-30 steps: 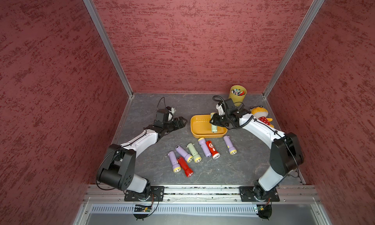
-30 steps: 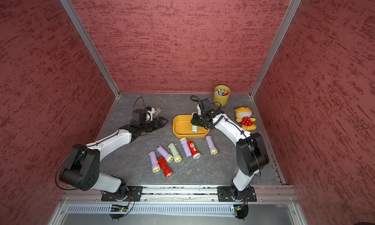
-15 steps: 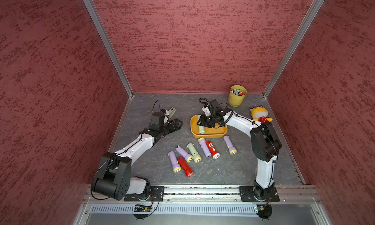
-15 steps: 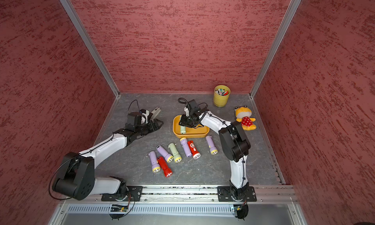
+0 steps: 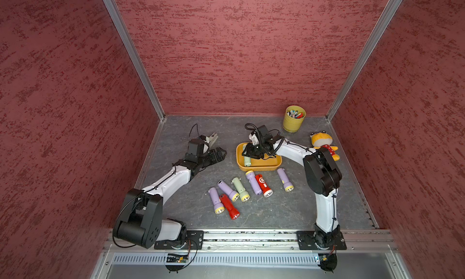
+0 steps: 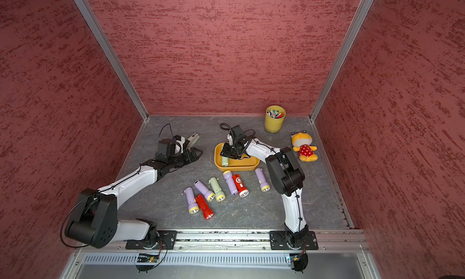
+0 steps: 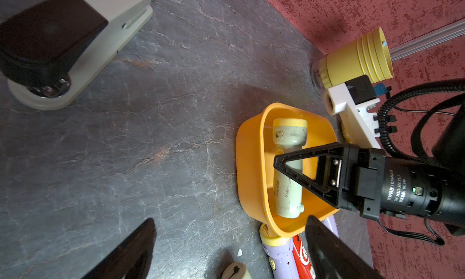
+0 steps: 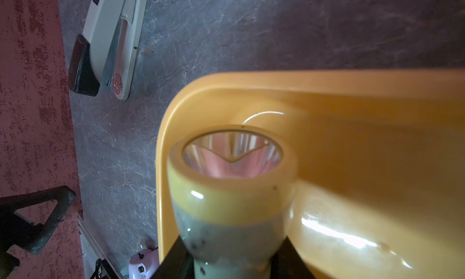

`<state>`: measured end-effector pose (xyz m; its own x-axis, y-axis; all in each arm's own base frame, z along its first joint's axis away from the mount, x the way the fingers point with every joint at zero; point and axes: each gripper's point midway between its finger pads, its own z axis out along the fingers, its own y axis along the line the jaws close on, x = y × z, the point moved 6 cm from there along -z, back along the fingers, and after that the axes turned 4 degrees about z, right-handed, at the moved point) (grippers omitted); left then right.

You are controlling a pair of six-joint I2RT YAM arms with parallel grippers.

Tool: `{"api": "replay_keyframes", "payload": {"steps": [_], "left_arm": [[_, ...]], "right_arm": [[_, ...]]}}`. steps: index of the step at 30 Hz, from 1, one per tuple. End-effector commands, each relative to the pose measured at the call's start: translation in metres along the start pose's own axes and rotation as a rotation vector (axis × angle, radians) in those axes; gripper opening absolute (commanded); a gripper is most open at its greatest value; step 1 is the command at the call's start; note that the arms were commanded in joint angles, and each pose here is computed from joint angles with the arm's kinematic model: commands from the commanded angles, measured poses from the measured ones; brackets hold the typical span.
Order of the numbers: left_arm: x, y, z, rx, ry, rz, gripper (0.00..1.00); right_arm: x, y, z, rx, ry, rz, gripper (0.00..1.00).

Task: Put the flashlights into the storage boxes
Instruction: Place the flashlight at the storage box.

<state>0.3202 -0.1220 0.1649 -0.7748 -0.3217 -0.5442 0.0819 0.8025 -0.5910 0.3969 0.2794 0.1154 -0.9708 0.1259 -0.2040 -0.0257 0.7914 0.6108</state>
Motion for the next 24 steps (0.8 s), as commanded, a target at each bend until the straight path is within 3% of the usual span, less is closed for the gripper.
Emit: {"api": "replay_keyframes", "payload": {"steps": [1,14,24], "left_arm": [[0.003,0.003,-0.001,-0.006,0.002,0.005,0.92],[0.005,0.002,0.002,-0.010,0.013,0.009,0.92],[0.005,0.001,0.004,-0.010,0.015,0.016,0.92]], "right_arm": [[-0.013,0.014,0.001,-0.052,-0.030,-0.008,0.40],[-0.015,0.006,0.023,-0.054,0.001,0.006,0.42],[-0.014,0.005,0.025,-0.057,0.006,0.006,0.50]]}}
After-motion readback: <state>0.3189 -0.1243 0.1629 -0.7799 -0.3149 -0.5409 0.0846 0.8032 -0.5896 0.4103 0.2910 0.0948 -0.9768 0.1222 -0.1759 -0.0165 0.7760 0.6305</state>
